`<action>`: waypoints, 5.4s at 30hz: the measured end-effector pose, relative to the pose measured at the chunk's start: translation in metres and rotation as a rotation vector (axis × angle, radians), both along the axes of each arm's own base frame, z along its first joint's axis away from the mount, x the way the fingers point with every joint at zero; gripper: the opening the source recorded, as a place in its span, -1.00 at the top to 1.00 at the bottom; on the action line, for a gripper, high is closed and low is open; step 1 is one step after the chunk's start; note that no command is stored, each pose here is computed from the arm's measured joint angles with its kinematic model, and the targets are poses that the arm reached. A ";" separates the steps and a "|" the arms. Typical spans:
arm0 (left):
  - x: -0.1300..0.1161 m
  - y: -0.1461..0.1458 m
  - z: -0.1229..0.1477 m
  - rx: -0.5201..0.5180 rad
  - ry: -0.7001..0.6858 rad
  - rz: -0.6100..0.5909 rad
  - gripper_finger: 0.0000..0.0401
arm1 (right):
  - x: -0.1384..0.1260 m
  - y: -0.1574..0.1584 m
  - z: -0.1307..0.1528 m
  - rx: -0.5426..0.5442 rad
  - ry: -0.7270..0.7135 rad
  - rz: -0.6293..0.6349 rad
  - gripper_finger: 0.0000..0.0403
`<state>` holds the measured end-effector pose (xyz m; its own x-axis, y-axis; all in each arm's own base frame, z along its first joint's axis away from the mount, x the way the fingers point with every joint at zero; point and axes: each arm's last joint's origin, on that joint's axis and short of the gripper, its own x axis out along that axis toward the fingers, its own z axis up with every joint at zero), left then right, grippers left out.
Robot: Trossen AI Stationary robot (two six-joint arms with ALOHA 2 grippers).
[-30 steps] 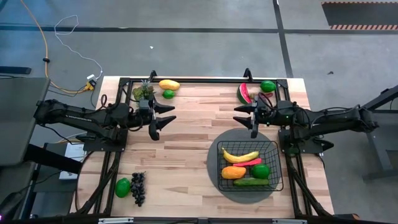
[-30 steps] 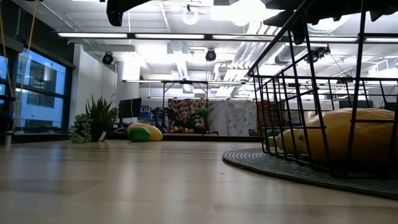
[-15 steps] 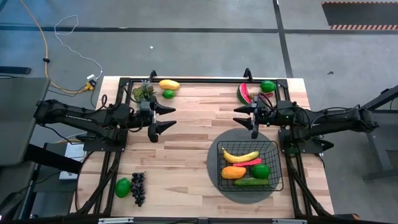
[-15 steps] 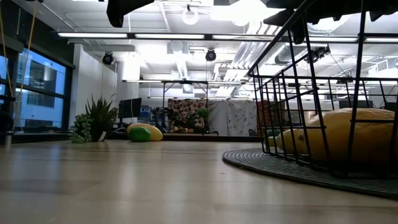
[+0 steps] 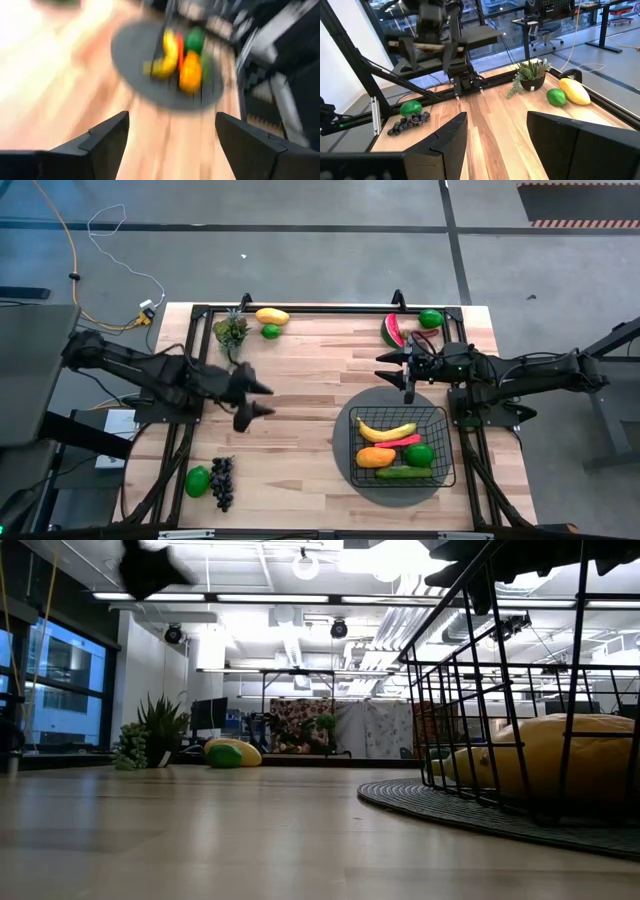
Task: Build produce basket
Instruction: Put the purple grapes into the black basket
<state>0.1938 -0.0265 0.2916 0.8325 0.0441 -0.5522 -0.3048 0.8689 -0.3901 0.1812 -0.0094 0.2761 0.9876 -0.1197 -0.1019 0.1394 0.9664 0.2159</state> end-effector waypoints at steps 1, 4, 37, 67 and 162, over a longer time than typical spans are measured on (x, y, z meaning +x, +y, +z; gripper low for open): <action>-0.001 -0.006 -0.005 -0.036 0.078 -0.009 -0.42 | 0.000 0.000 0.000 0.000 0.000 0.000 0.06; -0.003 -0.022 -0.025 -0.149 0.311 -0.022 -0.42 | 0.000 0.000 0.000 0.000 0.000 0.000 0.06; 0.016 -0.094 -0.140 -0.253 1.052 0.164 -0.20 | 0.000 0.000 -0.002 0.021 0.024 0.009 0.06; 0.020 -0.096 -0.159 -0.215 1.127 0.143 0.31 | 0.000 0.000 -0.003 0.028 0.025 0.008 0.06; 0.075 0.027 0.043 0.390 -0.435 0.174 1.00 | 0.001 0.000 0.010 0.030 -0.107 0.009 0.06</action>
<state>0.2684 0.0007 0.3343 0.9405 0.3306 -0.0786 -0.3395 0.9244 -0.1738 0.1818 -0.0091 0.2861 0.9940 -0.1093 0.0006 0.1054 0.9603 0.2582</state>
